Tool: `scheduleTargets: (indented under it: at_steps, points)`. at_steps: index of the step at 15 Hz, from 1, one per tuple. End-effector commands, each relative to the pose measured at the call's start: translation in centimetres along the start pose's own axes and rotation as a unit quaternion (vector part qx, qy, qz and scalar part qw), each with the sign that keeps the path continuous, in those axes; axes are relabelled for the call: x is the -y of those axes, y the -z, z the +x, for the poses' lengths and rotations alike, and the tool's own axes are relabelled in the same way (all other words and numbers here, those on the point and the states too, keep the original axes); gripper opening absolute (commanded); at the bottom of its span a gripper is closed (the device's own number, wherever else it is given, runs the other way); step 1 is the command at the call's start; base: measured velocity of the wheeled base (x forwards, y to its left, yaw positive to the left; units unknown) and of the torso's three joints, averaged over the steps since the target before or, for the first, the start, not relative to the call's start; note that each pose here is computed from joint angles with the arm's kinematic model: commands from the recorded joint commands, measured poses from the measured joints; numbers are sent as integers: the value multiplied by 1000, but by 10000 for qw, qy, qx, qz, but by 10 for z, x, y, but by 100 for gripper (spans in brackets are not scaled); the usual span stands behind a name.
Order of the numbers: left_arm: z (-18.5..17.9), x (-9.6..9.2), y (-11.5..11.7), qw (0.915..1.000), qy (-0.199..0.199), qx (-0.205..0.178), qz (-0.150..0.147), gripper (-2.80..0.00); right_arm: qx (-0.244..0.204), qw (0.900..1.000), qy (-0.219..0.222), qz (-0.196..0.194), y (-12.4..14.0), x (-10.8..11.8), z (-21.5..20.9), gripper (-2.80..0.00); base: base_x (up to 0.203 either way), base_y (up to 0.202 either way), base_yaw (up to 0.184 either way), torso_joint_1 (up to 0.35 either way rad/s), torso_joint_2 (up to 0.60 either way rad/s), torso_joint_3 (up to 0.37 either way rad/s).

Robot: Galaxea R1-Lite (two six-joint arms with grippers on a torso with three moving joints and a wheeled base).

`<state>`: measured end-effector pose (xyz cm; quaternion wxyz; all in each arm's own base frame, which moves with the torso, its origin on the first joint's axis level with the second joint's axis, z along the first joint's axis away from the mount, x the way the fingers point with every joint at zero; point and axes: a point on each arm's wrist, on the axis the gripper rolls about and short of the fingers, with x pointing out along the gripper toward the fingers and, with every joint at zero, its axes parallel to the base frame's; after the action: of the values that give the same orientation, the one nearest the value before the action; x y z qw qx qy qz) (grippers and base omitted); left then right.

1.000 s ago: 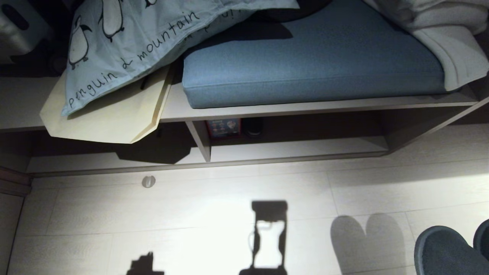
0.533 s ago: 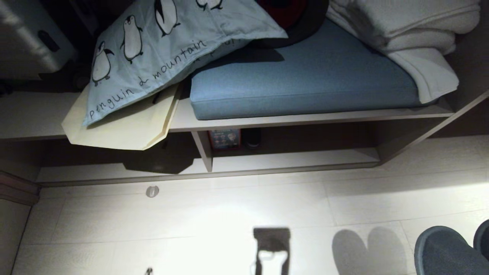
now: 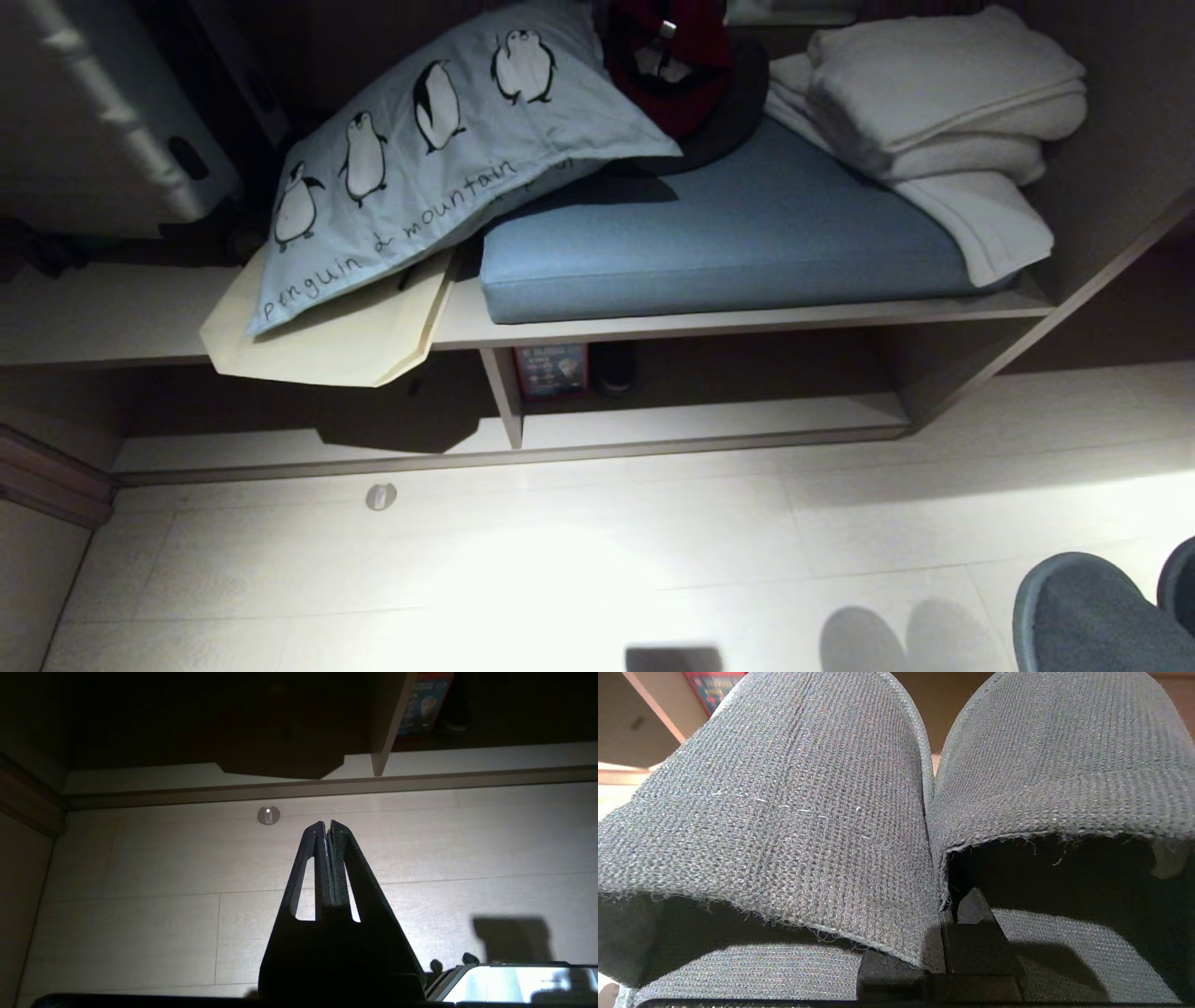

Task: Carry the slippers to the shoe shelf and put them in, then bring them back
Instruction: Place the slippers on the floor

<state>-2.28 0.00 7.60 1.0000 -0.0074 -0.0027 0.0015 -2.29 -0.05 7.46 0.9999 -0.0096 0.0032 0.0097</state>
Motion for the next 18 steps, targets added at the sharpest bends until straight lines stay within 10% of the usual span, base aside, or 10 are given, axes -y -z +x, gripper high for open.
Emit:
scheduleTargets:
  at_steps: [1,18]
  points:
    - [0,0,0,10000,-2,-6,-2,-280,-5,10000,-3,-4,0,0,0,-280,0,0,0,-1,4,203]
    - [0,0,0,10000,-8,-3,-2,-280,-6,10000,-3,-4,0,0,0,-280,0,0,0,1,2,204]
